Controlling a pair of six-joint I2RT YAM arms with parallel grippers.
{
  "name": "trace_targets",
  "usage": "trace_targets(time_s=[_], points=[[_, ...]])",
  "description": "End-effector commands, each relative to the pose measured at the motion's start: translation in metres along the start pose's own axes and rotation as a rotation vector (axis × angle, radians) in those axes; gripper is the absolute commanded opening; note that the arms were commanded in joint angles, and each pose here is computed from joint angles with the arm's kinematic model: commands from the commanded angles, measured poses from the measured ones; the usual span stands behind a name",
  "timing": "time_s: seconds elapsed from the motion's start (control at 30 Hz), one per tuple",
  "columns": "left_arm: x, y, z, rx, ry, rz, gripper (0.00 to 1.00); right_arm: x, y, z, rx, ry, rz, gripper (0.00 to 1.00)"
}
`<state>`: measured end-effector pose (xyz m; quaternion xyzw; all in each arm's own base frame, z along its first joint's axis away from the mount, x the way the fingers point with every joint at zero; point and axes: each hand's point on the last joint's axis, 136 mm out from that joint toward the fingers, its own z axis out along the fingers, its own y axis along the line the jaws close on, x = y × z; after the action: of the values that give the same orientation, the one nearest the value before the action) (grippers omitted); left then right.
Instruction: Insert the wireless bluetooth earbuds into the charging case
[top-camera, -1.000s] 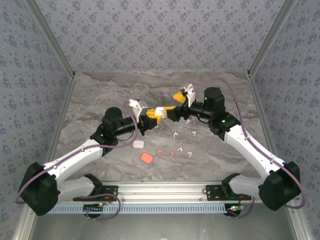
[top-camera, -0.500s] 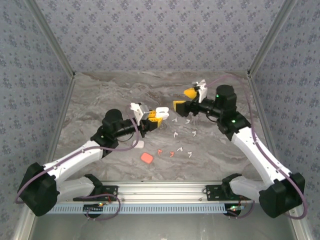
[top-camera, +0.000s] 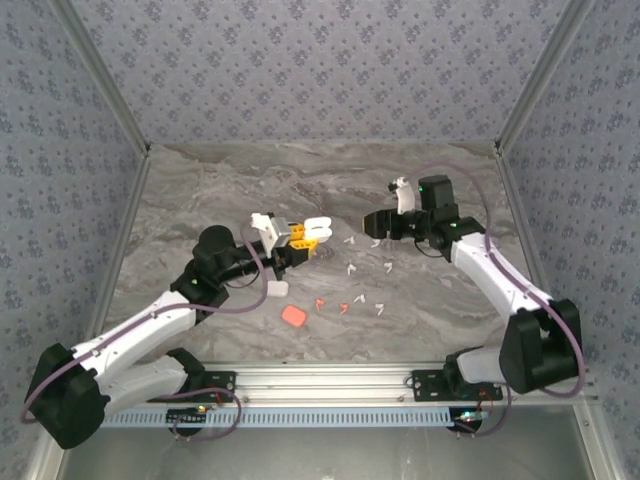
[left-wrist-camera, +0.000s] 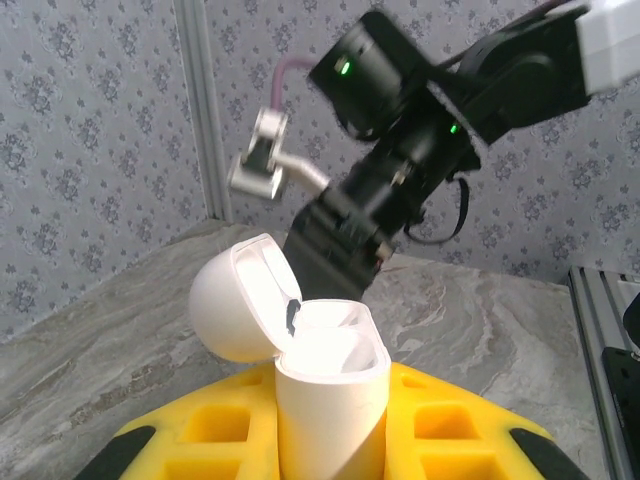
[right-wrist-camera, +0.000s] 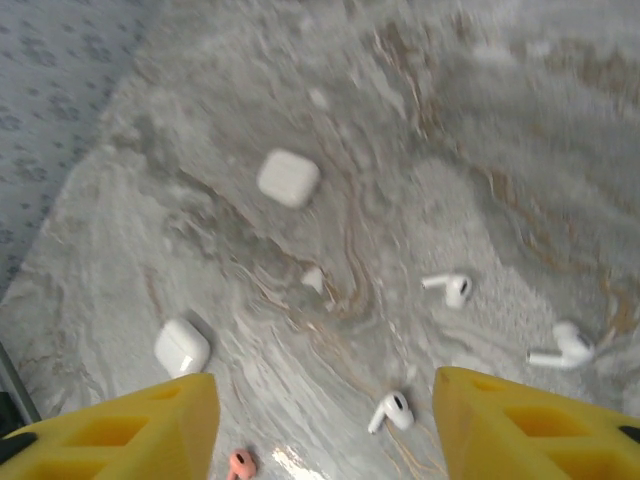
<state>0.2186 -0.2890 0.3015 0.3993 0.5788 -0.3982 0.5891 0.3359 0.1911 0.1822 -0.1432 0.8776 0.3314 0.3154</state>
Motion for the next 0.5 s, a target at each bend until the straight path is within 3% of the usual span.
trace_targets(time_s=[0.0, 0.47], points=[[-0.005, -0.006, -0.003, 0.017, -0.015, 0.020, 0.00, 0.013, -0.013, 0.022, 0.044, 0.056, 0.022, 0.57], [-0.007, -0.005, -0.003, 0.013, -0.008, 0.002, 0.00, 0.038, -0.067, 0.119, 0.220, 0.252, 0.063, 0.44]])
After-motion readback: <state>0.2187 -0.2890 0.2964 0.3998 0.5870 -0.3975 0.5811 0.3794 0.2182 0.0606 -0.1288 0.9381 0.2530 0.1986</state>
